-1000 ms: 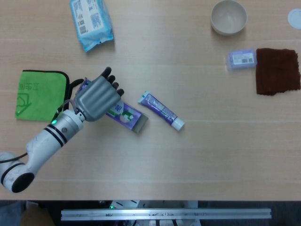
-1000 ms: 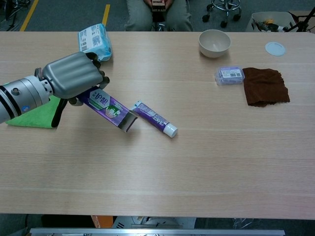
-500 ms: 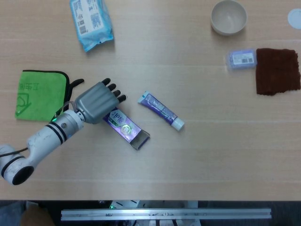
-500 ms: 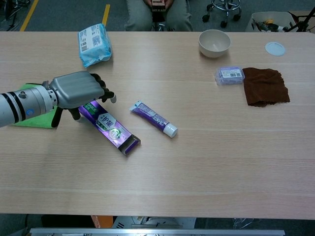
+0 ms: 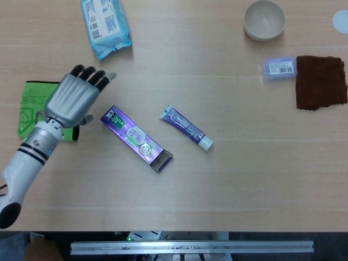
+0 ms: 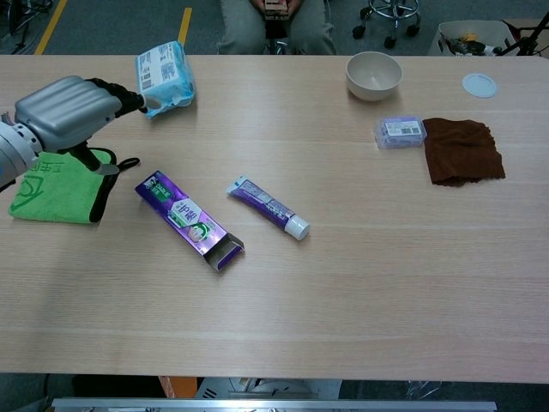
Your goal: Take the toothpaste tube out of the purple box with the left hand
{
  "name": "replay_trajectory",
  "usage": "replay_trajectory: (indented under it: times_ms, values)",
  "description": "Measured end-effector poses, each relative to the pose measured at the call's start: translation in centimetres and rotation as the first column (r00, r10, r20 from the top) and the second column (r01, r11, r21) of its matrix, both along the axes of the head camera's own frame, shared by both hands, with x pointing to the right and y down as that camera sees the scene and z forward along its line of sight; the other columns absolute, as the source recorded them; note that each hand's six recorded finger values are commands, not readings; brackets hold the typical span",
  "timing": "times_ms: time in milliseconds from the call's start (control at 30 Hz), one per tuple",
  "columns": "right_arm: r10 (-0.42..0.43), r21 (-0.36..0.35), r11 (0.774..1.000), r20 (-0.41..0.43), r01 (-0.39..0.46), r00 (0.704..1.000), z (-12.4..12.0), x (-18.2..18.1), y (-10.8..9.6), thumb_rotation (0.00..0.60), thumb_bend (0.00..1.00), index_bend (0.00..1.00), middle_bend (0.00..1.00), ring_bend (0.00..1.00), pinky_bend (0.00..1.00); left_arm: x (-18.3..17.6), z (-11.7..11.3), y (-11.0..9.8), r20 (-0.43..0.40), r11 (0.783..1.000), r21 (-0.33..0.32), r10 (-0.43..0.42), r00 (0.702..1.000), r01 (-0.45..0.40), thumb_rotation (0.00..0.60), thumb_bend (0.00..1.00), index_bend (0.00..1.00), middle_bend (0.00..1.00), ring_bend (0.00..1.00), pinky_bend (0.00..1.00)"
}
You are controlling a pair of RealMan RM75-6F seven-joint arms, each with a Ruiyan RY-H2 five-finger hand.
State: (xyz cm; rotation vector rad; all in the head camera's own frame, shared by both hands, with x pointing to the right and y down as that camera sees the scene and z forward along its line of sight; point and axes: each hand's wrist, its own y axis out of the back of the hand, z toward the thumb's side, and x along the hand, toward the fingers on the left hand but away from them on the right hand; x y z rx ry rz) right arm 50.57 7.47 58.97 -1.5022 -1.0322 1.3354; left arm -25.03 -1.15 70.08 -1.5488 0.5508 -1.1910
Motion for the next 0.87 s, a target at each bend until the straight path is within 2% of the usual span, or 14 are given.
replay_trajectory:
  times_ms: [67, 167, 233, 400, 600, 733, 867]
  values:
    - [0.001, 0.003, 1.000, -0.002, -0.001, 1.000, -0.1, -0.1, 0.0, 0.600, 0.20, 0.39, 0.40, 0.40, 0.45, -1.8, -0.7, 0.3, -0.012, 0.997, 0.032, -0.070, 0.997, 0.071, 0.600, 0.14, 0.12, 0.22, 0.19, 0.22]
    - [0.006, 0.005, 1.000, -0.006, -0.006, 1.000, -0.1, -0.1, 0.0, 0.600, 0.20, 0.39, 0.40, 0.40, 0.45, -5.4, -1.8, 1.6, -0.041, 0.976, 0.068, -0.204, 0.978, 0.206, 0.600, 0.14, 0.12, 0.21, 0.19, 0.22]
    - [0.012, 0.003, 1.000, -0.010, -0.012, 1.000, -0.1, 0.0, 0.1, 0.600, 0.20, 0.39, 0.40, 0.40, 0.45, -7.8, -2.5, 2.8, -0.048, 0.954, 0.093, -0.283, 0.958, 0.286, 0.600, 0.14, 0.12, 0.21, 0.19, 0.22]
    - [0.018, 0.007, 1.000, -0.015, -0.018, 1.000, -0.2, -0.1, 0.3, 0.600, 0.20, 0.39, 0.40, 0.40, 0.45, -12.0, -4.1, 5.9, -0.050, 0.892, 0.152, -0.424, 0.904, 0.426, 0.600, 0.14, 0.12, 0.22, 0.19, 0.22]
    - [0.010, 0.010, 1.000, -0.015, -0.010, 1.000, -0.4, -0.4, 0.4, 0.600, 0.20, 0.39, 0.40, 0.40, 0.45, -15.1, -5.5, 9.5, -0.068, 0.820, 0.176, -0.542, 0.838, 0.545, 0.600, 0.14, 0.13, 0.22, 0.19, 0.22]
    - [0.006, 0.006, 1.000, -0.012, -0.006, 1.000, -0.3, -0.5, 0.5, 0.600, 0.20, 0.39, 0.40, 0.40, 0.45, -16.2, -6.1, 11.1, -0.078, 0.788, 0.184, -0.584, 0.808, 0.587, 0.600, 0.14, 0.13, 0.22, 0.19, 0.22]
    - [0.001, 0.005, 1.000, -0.006, -0.001, 1.000, -0.2, -0.7, 0.5, 0.600, 0.20, 0.39, 0.40, 0.40, 0.45, -16.6, -6.4, 11.9, -0.091, 0.775, 0.190, -0.598, 0.796, 0.603, 0.600, 0.14, 0.13, 0.23, 0.19, 0.22]
